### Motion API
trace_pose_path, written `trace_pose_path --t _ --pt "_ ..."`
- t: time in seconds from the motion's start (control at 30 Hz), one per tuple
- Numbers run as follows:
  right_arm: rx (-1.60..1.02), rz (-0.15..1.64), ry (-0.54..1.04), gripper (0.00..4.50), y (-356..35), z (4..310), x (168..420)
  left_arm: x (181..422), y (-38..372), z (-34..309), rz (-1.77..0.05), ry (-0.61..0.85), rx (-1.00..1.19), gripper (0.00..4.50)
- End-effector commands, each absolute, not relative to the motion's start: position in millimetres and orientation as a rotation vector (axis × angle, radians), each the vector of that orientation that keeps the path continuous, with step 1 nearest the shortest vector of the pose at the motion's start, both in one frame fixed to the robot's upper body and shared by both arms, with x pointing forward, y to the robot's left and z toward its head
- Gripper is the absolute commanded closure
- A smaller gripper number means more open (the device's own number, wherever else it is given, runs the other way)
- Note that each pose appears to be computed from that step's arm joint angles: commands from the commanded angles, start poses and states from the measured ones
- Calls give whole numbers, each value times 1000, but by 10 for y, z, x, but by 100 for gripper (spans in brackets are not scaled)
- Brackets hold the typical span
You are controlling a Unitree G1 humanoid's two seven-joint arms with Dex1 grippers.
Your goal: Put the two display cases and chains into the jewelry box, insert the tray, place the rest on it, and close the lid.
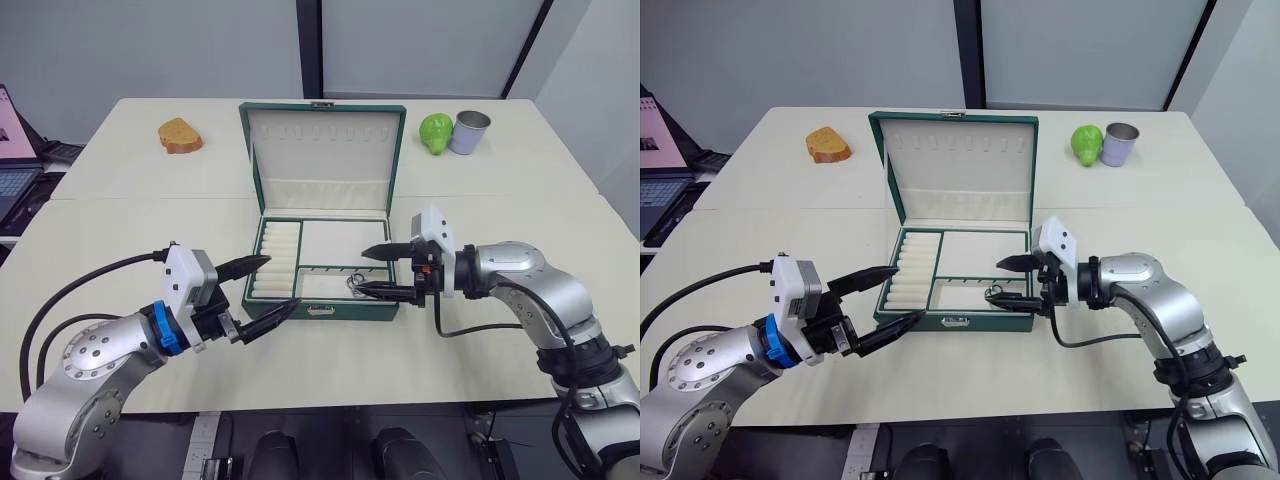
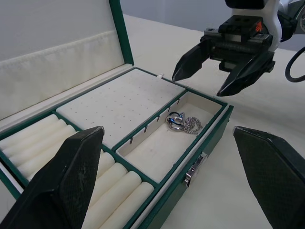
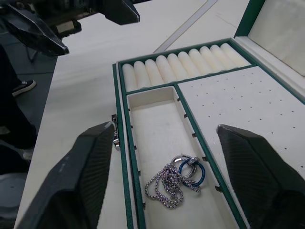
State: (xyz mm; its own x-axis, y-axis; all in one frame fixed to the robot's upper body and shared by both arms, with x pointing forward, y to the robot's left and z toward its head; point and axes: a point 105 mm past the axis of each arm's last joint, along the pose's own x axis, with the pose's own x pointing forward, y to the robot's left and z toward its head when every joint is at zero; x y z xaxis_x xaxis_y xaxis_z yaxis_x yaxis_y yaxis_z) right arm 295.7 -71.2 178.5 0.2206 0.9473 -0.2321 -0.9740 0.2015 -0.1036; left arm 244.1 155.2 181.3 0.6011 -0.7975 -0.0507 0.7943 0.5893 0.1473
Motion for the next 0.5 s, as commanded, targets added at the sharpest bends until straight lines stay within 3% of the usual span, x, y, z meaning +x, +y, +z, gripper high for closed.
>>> trace_pose_path --t 0.03,0.2,0.5 --pt "-232 1312 67 5 -863 1961 2948 2456 1555 1851 -956 -29 178 0" --pt "-206 1144 68 5 -1308 2017 3052 2570 1781 1878 -909 -7 225 0" --pt "-220 835 120 5 -2166 1923 3109 2777 2621 1950 -656 30 304 0"
